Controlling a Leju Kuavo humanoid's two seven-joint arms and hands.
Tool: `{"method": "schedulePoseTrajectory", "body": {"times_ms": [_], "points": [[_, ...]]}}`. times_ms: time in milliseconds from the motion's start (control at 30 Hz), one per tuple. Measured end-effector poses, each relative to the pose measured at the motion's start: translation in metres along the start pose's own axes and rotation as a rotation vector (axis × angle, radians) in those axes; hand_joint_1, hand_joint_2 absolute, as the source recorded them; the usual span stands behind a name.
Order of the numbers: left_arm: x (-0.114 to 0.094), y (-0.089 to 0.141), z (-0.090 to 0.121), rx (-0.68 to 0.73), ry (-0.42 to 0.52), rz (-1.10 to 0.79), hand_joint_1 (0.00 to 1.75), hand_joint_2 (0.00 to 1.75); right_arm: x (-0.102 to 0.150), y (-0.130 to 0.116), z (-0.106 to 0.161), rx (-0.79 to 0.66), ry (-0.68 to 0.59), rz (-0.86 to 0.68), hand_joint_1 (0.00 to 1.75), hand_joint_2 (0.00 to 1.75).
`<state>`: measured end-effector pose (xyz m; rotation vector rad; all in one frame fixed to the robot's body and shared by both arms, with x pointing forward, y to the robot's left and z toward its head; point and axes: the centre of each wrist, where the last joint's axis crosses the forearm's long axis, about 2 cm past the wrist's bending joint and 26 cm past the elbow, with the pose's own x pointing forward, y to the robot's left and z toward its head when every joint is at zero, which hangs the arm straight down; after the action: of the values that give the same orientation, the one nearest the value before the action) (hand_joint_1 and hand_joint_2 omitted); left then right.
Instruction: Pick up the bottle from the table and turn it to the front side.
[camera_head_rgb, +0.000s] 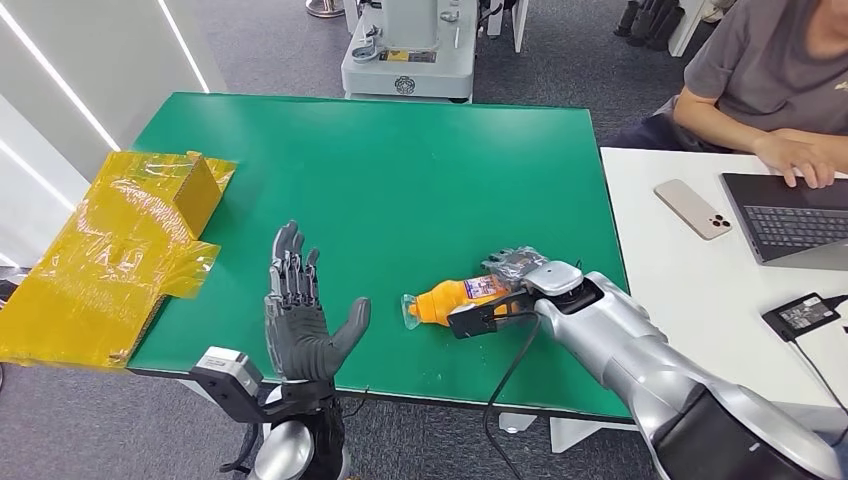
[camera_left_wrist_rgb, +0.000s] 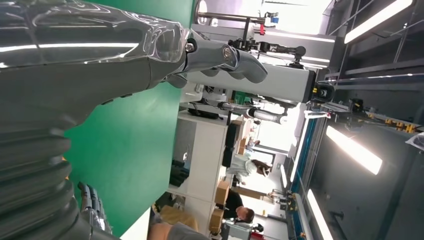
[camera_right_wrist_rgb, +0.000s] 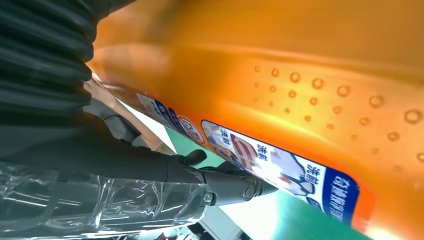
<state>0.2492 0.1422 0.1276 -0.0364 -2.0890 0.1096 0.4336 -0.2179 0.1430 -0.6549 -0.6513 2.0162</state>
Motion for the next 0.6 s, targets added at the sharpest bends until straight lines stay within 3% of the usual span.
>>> {"method": "schedulePoseTrajectory", "body": {"times_ms": [600], "points": [[-0.0002, 0.0008, 0.0054, 0.008, 0.010, -0.005, 0.00, 1.75, -0.0032, -0.0018, 0.0009, 0.029, 0.058, 0.045, 0.00, 1.75]]}}
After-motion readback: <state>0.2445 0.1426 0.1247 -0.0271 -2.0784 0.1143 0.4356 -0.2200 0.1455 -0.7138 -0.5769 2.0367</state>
